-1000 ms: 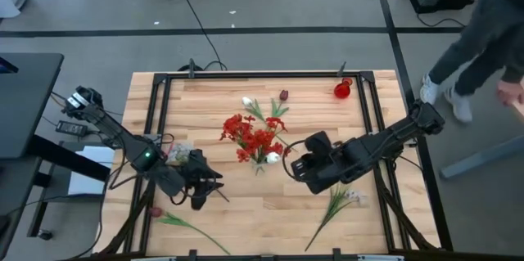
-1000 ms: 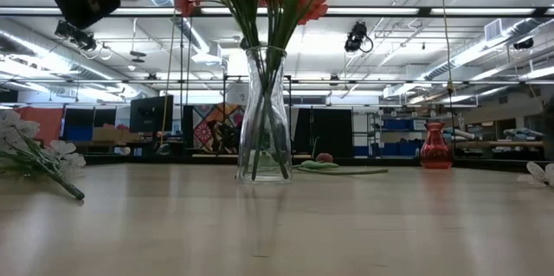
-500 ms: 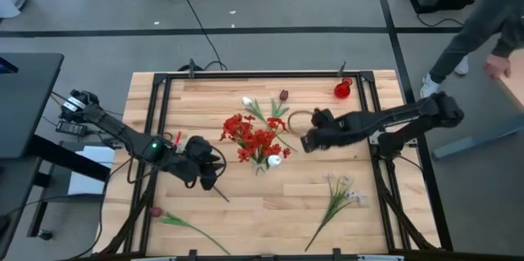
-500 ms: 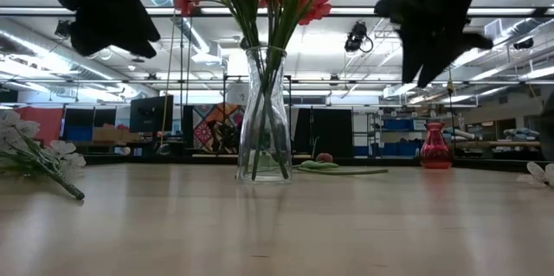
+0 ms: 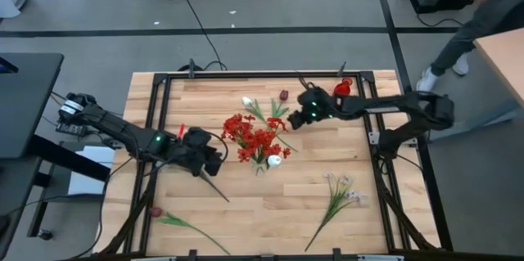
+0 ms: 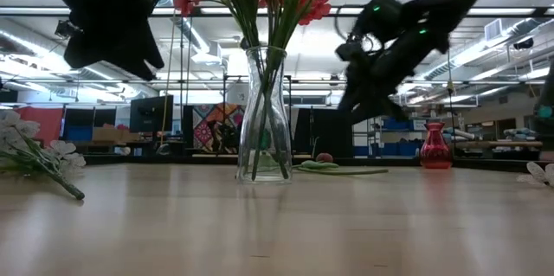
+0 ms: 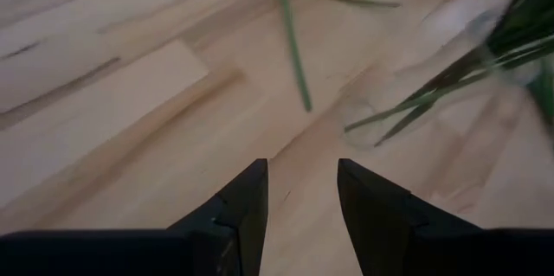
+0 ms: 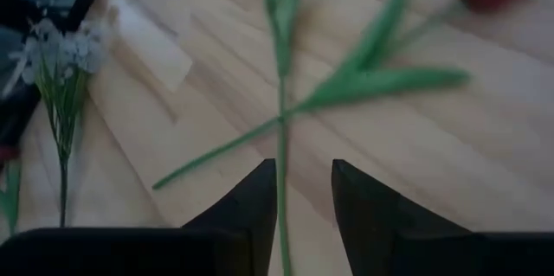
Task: Sort flowers into vase by color
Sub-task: Put the white flower into the transparent vase
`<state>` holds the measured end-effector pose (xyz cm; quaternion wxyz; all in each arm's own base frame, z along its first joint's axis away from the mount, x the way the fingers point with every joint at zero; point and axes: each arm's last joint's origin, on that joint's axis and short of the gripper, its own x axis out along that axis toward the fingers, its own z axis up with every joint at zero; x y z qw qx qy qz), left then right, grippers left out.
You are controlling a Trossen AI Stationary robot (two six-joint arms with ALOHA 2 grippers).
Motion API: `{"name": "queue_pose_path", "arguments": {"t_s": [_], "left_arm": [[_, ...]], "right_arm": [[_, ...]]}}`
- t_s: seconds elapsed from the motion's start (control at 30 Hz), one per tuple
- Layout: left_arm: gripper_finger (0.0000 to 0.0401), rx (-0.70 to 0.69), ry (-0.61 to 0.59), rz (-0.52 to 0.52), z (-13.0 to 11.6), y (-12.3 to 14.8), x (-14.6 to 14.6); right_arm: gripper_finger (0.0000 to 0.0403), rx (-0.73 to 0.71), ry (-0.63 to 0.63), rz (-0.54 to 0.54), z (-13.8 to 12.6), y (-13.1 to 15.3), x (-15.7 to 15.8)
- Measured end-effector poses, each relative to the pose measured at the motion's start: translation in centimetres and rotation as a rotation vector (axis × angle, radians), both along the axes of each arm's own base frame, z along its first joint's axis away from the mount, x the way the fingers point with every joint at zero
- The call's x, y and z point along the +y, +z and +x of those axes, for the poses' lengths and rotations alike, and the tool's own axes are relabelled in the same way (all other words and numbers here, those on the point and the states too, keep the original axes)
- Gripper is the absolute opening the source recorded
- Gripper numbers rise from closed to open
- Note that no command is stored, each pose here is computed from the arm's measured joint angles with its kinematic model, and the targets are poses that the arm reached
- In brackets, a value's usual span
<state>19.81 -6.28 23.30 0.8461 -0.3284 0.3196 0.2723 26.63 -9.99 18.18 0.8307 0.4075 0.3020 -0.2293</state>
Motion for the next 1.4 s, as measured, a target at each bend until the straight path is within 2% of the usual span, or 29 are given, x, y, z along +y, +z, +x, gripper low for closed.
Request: {"name": "queue_pose_path", "arguments": {"t_s": [0.27,0.4,0.63,0.77,0.9,1.1,1.4], "left_arm": [[0.0146,0.043,0.057,-0.067,-0.2,-0.3,0.6],[0.0146,0.041,0.08,-0.086,-0.2,-0.3,0.6],[0.0146,0.069,0.134,-0.11,-0.6,-0.6,0.7],[0.0146,0.071,0.138,-0.138,-0.6,-0.6,0.7],[0.0146,0.076,0.132,-0.135,-0.6,-0.6,0.7],[0.0146,0.104,0.147,-0.128,-0.9,-0.8,0.8],[0.0146,0.097,0.164,-0.142,-0.9,-0.8,0.8]], "right_arm": [[0.0123,0.024,0.165,0.056,5.4,-1.2,-2.9],[0.0126,0.112,0.2,0.115,7.4,-1.3,-3.7],[0.0126,0.27,0.253,0.066,10.8,-1.0,-5.4],[0.0126,0.381,0.286,0.107,11.9,-2.2,-5.7],[0.012,0.458,0.309,0.095,12.8,-3.1,-5.4],[0.0109,0.492,0.339,0.099,14.3,-3.4,-5.2],[0.0109,0.474,0.341,0.058,15.0,-2.1,-5.1]]}}
